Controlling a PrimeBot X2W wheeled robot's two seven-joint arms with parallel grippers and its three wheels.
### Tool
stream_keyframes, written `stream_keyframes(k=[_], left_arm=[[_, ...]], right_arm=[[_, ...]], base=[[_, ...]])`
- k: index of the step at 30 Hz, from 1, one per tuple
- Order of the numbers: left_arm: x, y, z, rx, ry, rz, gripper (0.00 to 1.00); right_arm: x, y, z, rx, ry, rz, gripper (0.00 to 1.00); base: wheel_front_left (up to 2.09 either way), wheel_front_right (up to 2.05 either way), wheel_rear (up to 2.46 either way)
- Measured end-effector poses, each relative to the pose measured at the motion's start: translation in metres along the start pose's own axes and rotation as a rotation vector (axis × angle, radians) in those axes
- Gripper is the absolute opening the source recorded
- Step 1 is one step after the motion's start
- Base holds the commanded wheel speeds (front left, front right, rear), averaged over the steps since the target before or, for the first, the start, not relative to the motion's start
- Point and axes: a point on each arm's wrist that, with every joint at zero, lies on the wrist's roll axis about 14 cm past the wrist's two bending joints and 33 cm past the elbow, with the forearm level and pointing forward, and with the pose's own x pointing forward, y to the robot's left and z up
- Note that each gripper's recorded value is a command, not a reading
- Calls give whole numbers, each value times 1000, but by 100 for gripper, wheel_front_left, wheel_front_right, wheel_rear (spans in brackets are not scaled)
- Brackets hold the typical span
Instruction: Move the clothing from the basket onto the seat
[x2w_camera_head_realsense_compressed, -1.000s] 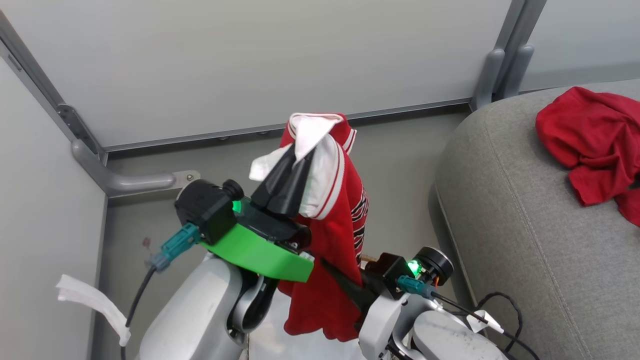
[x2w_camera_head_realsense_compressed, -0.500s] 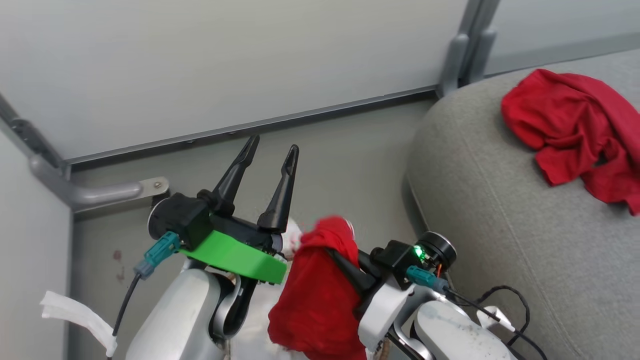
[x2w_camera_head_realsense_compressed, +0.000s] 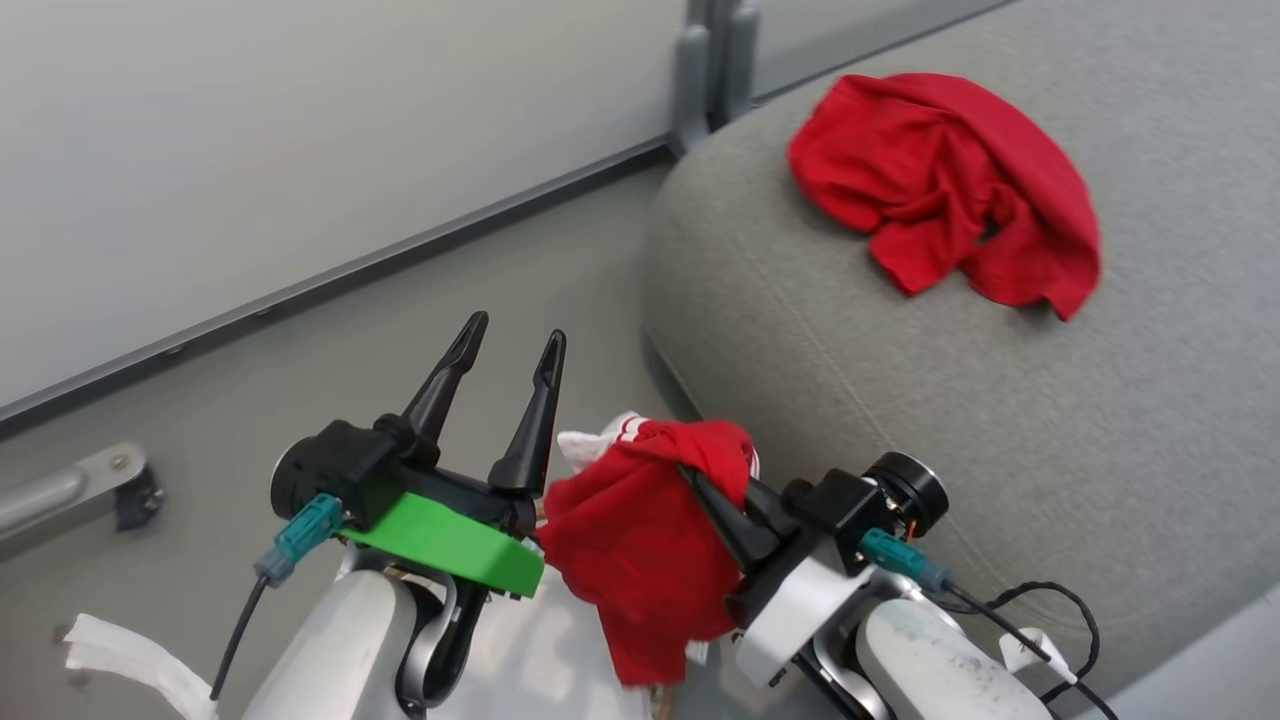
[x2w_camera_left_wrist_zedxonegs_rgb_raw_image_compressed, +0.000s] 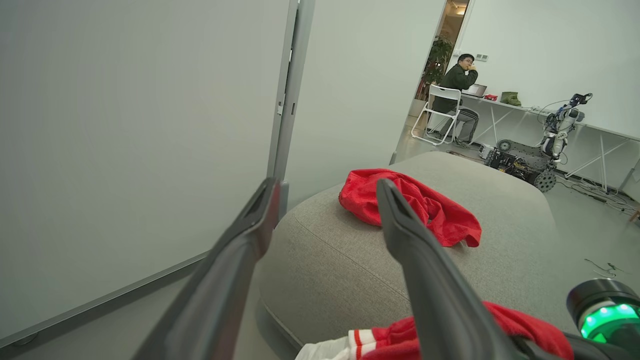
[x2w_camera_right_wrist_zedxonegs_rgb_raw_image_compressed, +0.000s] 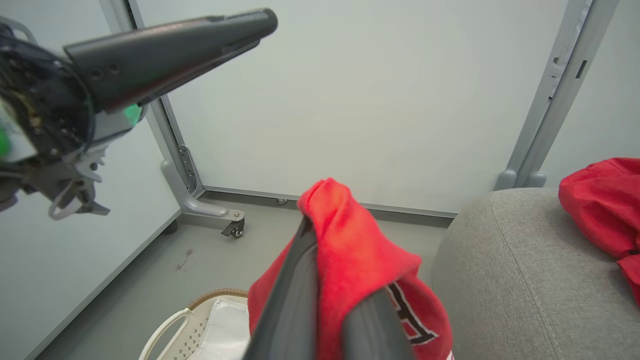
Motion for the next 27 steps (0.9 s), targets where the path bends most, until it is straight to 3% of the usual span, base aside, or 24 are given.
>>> stream_keyframes(k=[7,13,21,27], left_arm=[[25,-40,-30,-48,64,-150,100],[38,-50,-49,-88,101,-212,100],[43,-40,-69,-116,134,-227,100],[41,-25,-84,-132,155,-220,100]], right_arm=[[-34,-56,14,-50,-29,-208,0],[-46,-89,29,-141,-48,-307,0],[-41,-161,105,-491,-125,-360,0],[-11,-198,173,-753,-177,-332,0]], base=[[0,0,0],[0,0,0],[0,0,0],[0,0,0]])
